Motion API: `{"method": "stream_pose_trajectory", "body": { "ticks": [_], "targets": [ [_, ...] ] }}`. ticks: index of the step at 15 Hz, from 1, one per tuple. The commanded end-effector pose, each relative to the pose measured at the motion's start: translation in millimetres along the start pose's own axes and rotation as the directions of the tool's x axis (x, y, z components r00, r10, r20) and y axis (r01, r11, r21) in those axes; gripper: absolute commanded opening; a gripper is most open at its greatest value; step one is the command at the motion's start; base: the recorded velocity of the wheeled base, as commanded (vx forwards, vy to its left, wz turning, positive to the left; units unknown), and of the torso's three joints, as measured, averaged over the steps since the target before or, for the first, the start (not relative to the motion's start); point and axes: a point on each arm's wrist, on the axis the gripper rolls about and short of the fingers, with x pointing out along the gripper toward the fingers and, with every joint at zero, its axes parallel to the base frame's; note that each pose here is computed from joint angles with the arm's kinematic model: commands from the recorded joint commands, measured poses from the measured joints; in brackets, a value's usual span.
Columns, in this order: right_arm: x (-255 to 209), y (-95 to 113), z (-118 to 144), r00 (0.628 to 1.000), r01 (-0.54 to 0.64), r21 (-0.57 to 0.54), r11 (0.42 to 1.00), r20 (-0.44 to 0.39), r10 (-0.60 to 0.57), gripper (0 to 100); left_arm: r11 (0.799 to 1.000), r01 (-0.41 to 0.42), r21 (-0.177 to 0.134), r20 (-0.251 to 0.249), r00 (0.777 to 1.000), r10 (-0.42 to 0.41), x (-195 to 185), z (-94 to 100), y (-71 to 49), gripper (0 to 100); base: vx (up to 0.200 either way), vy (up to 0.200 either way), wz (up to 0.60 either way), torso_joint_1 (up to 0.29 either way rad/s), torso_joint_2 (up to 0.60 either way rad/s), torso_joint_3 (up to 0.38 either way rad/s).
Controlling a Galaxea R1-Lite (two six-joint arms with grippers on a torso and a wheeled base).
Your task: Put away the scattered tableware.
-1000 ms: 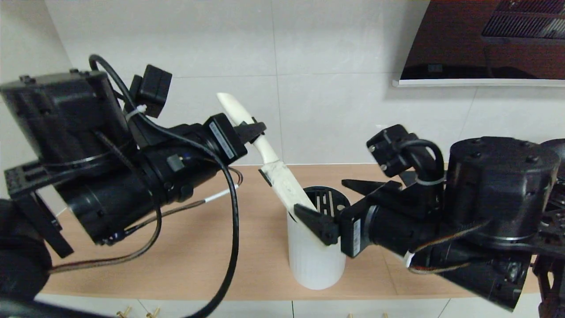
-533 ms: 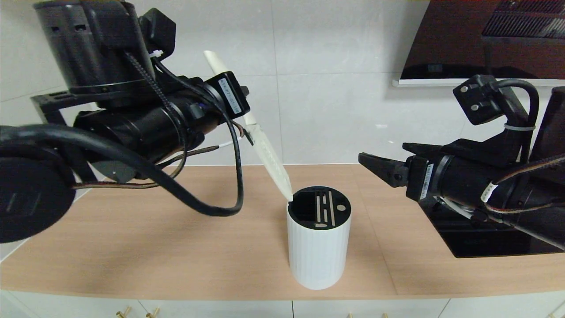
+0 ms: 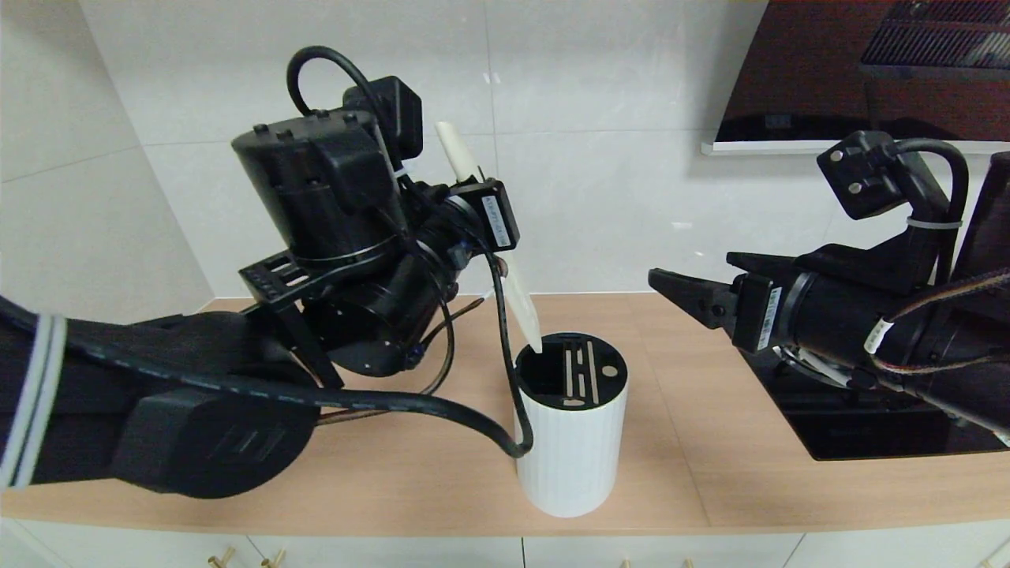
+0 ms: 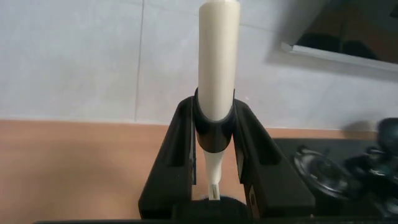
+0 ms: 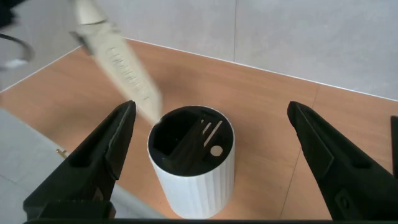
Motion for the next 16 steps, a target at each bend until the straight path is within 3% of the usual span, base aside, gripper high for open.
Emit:
{"method": "stream_pose_trajectory", "body": {
  "ticks": [1,9,13,16],
  "targets": [
    [1.2,0.1,-0.8,1.0,0.001,-0.003,1.0,-0.003,-0.001,100,0.998,-0.017,0.057,-0.034,0.999,0.019,8.4,-30.1,-5.4,0,0.0,0.0,0.0,0.0,0.0,0.0],
    [3.9,0.2,-4.6,1.0,0.002,-0.016,1.0,-0.017,-0.002,100,0.997,-0.002,0.074,-0.057,0.998,0.007,8.8,-63.2,-25.0,0,0.0,0.0,0.0,0.0,0.0,0.0],
    [6.2,0.3,-7.3,1.0,0.003,-0.018,1.0,-0.027,-0.003,100,0.988,-0.023,0.151,-0.11,0.993,0.04,4.5,-84.5,-25.0,0,0.0,0.0,0.0,0.0,0.0,0.0],
    [8.1,0.4,-9.6,0.999,0.003,-0.02,1.0,-0.036,-0.004,100,0.986,-0.021,0.168,-0.133,0.99,0.044,4.5,-97.9,-29.3,0,0.0,0.0,0.0,0.0,0.0,0.0]
  ]
}}
